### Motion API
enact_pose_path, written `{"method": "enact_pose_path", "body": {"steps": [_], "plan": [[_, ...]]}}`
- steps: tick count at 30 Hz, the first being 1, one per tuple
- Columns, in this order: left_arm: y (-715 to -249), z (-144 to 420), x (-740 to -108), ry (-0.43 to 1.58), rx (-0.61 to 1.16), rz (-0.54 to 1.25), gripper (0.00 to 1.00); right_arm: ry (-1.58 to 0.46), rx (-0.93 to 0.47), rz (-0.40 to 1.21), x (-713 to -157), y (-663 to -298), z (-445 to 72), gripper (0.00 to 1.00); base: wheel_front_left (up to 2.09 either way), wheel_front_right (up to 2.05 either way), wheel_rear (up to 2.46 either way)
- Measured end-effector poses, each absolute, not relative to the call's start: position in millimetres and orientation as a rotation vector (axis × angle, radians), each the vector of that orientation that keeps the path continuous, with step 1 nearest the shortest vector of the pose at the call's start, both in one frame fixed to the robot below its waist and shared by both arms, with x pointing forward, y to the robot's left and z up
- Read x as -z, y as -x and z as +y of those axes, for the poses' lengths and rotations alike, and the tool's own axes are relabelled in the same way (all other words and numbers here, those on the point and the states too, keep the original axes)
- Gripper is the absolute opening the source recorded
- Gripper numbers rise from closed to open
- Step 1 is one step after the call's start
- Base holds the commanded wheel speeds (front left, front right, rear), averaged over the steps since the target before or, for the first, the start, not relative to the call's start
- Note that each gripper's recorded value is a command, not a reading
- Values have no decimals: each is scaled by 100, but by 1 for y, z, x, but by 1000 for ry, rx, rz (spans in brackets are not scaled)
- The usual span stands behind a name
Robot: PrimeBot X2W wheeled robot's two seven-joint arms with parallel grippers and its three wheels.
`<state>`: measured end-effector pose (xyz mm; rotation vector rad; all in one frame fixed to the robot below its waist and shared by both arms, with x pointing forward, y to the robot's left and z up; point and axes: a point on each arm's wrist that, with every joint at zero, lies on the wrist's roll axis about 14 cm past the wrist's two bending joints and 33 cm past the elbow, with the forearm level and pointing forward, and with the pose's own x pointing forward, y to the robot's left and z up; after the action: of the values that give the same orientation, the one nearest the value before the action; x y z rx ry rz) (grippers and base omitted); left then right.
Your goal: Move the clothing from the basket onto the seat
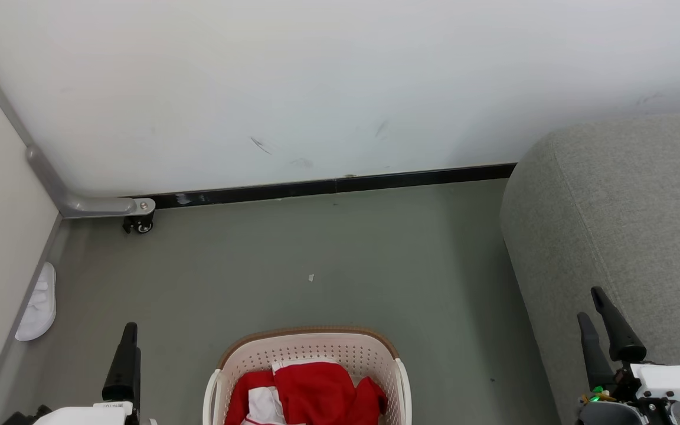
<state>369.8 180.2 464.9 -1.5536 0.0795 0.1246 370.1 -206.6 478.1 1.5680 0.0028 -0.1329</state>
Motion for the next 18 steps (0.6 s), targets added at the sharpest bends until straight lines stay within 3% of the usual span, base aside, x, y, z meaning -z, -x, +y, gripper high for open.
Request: {"method": "enact_pose_path", "body": {"steps": [18], "plan": [[-376, 185, -481, 1406, -100, 21, 100, -1433, 91, -65, -502, -376, -211, 100, 0, 0, 0]]}}
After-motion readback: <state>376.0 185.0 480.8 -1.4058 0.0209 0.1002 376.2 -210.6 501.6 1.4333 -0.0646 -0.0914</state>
